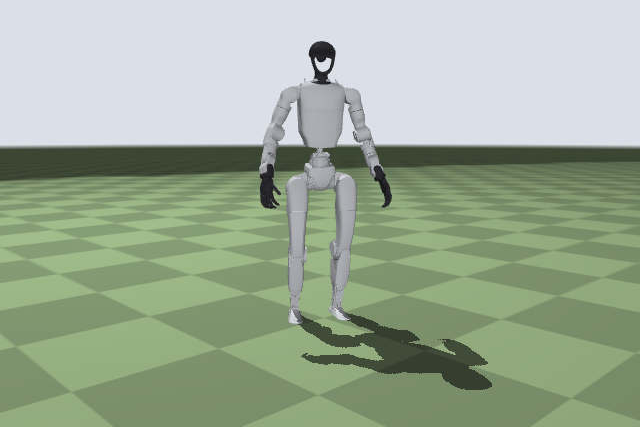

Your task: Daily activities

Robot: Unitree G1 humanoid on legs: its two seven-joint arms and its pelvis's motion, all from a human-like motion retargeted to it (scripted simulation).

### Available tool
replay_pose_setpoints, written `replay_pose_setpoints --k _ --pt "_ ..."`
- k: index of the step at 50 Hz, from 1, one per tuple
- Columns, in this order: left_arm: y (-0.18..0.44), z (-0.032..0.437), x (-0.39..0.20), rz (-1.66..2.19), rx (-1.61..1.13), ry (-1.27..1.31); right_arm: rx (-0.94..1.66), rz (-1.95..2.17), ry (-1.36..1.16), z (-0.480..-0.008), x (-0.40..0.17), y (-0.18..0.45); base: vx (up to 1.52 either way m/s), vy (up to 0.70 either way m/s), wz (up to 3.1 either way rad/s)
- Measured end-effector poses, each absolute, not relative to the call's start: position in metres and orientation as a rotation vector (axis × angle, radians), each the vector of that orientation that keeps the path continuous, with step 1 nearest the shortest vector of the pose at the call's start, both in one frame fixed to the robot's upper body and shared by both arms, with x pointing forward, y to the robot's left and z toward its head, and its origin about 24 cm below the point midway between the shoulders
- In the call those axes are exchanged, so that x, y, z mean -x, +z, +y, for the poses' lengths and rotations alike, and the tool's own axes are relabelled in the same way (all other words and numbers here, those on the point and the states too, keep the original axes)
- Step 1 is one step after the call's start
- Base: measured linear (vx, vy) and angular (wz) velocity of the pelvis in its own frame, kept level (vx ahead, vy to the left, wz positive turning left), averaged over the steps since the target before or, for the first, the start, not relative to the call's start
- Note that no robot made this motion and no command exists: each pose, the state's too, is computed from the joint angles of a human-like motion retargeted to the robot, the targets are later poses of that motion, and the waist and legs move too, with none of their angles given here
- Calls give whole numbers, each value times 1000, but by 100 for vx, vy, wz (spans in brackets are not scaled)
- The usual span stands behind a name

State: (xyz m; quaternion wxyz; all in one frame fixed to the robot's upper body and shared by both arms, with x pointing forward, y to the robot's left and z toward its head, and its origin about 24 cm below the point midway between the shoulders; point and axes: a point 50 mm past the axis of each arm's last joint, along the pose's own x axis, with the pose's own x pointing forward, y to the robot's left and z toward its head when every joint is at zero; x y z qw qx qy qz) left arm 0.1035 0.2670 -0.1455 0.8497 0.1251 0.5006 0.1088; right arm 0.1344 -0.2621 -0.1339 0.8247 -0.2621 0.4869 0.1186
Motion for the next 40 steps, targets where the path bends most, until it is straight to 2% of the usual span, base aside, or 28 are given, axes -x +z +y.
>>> replay_pose_setpoints --k 40 --pt "-145 260 -112 1045 -294 144 537 1037 256 -266 -134 -132 0 0 0"
